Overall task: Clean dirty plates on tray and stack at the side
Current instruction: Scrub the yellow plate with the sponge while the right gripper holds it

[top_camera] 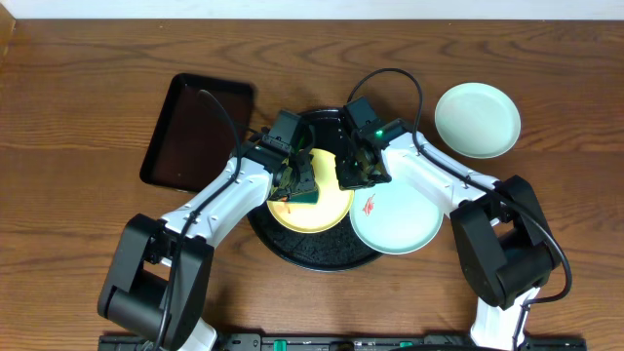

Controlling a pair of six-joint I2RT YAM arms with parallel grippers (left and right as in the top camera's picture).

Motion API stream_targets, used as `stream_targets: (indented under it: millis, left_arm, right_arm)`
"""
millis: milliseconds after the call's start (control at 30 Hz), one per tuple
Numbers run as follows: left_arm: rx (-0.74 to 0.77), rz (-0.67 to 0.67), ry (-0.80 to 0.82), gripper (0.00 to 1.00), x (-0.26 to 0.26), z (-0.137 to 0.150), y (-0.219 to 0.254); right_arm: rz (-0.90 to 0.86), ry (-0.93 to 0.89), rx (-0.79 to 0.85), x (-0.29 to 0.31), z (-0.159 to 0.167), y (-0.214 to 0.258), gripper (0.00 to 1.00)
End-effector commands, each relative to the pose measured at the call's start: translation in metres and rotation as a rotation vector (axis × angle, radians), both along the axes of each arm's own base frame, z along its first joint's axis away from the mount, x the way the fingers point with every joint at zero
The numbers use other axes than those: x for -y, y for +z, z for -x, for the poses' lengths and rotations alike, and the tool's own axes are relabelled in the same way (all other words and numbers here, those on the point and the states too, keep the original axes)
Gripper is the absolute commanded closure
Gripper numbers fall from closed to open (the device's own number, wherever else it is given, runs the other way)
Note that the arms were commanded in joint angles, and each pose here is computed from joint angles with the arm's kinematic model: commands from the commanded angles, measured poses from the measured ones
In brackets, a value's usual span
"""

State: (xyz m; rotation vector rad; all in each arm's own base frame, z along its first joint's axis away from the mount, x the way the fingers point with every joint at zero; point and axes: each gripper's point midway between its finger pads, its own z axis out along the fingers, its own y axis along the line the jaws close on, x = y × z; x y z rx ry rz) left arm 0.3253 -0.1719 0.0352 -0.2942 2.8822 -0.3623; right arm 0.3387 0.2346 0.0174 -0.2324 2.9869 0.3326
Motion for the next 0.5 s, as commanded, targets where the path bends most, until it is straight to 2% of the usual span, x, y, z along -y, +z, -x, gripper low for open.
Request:
stream_targets:
  millis: [0, 100, 200, 233, 300, 467]
  left_arm:
    - [0.017, -0.012, -0.014, 0.59, -0.002, 0.0, 0.003]
    - [0.016, -0.011, -0.013, 0.73, -0.002, 0.001, 0.003]
    - [0.003, 0.001, -0.005, 0.81, 0.0, 0.003, 0.003]
    - [-0.012, 0.004, 0.019, 0.88, -0.001, 0.005, 0.002]
    - [-0.032, 0.032, 0.035, 0.9, 0.003, 0.008, 0.003]
    - [-0.083, 0.197, 0.013, 0.92, 0.031, 0.014, 0.011]
  right_arm:
    - [0.006, 0.008, 0.014, 0.002, -0.002, 0.002, 0.99]
    - [0.006, 0.009, 0.014, 0.002, -0.002, 0.002, 0.99]
    - [0.006, 0.008, 0.015, 0.001, -0.002, 0.002, 0.99]
    - [0.006, 0.008, 0.014, 0.001, -0.002, 0.002, 0.99]
    - [0.006, 0.008, 0.015, 0.001, -0.002, 0.002, 0.99]
    - [0.006, 0.008, 0.015, 0.001, -0.002, 0.002, 0.99]
